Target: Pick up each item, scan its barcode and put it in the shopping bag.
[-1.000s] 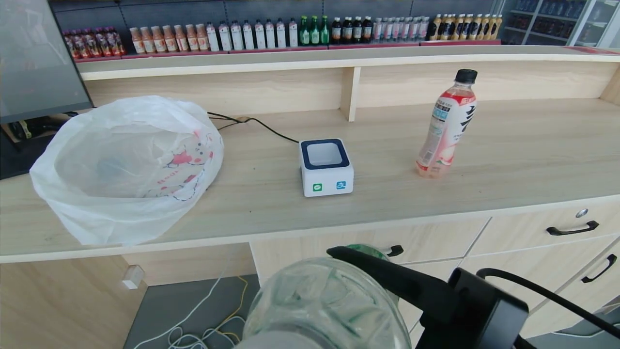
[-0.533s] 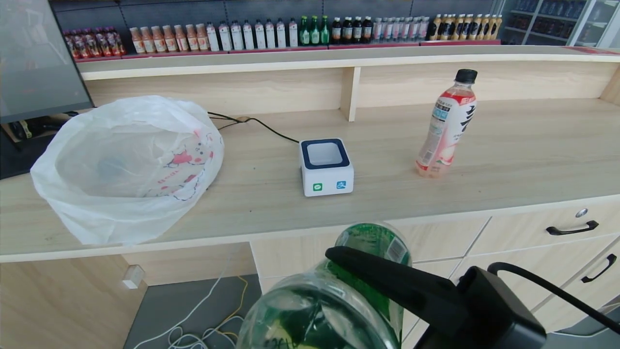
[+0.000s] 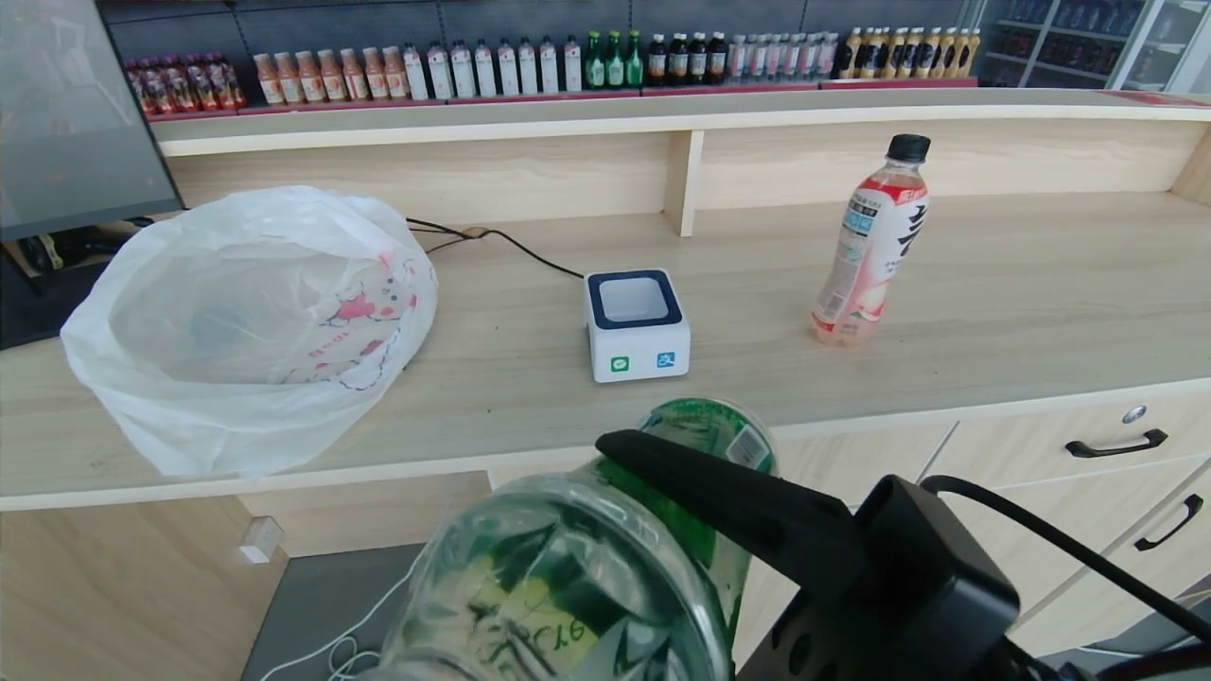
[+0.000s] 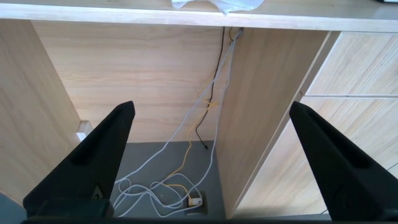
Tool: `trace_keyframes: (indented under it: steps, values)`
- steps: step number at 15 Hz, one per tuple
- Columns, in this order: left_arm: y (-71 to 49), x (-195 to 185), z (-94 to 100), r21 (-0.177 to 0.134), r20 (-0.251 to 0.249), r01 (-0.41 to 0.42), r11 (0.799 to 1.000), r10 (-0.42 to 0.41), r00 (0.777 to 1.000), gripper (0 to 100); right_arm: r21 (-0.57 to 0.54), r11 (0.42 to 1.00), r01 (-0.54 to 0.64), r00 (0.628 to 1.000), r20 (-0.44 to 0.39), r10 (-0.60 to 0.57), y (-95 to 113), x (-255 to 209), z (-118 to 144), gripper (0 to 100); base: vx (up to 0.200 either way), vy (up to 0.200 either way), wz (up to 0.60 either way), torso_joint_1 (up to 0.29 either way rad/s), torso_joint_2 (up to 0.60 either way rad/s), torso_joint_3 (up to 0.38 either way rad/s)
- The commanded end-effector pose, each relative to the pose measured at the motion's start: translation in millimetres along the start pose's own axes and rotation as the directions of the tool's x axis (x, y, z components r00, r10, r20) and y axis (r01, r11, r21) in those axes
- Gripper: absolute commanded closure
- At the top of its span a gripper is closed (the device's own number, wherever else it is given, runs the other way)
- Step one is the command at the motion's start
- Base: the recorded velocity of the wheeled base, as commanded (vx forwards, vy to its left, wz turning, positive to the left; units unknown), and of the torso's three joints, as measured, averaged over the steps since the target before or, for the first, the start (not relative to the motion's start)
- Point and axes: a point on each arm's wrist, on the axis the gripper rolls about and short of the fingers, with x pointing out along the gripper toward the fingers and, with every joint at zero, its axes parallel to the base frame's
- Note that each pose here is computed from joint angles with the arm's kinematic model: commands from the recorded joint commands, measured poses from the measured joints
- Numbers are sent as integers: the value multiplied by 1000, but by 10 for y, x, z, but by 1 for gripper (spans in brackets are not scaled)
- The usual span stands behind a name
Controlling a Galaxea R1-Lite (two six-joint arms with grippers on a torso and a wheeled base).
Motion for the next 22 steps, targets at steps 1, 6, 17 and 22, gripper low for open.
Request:
trace_keyframes:
  steps: [1, 6, 17, 22]
  values:
    - [0, 0, 0, 0, 0, -1, 1000, 1, 1000, 0, -18, 1000, -12, 1000, -6, 12, 105, 146, -96, 100, 0, 0, 0, 0, 0, 0]
    - [0, 0, 0, 0, 0, -1, 1000, 1, 1000, 0, -332, 942, 53, 999, 11, -52, 48, 159, -97, 100, 0, 0, 0, 0, 0, 0]
    - [0, 0, 0, 0, 0, -1, 1000, 1, 1000, 0, -456, 890, 30, 999, 33, -16, 118, 106, -37, 100, 0, 0, 0, 0, 0, 0]
    - [0, 0, 0, 0, 0, -1, 1000, 1, 1000, 0, -487, 873, 31, 999, 34, -16, 121, 110, -37, 100, 0, 0, 0, 0, 0, 0]
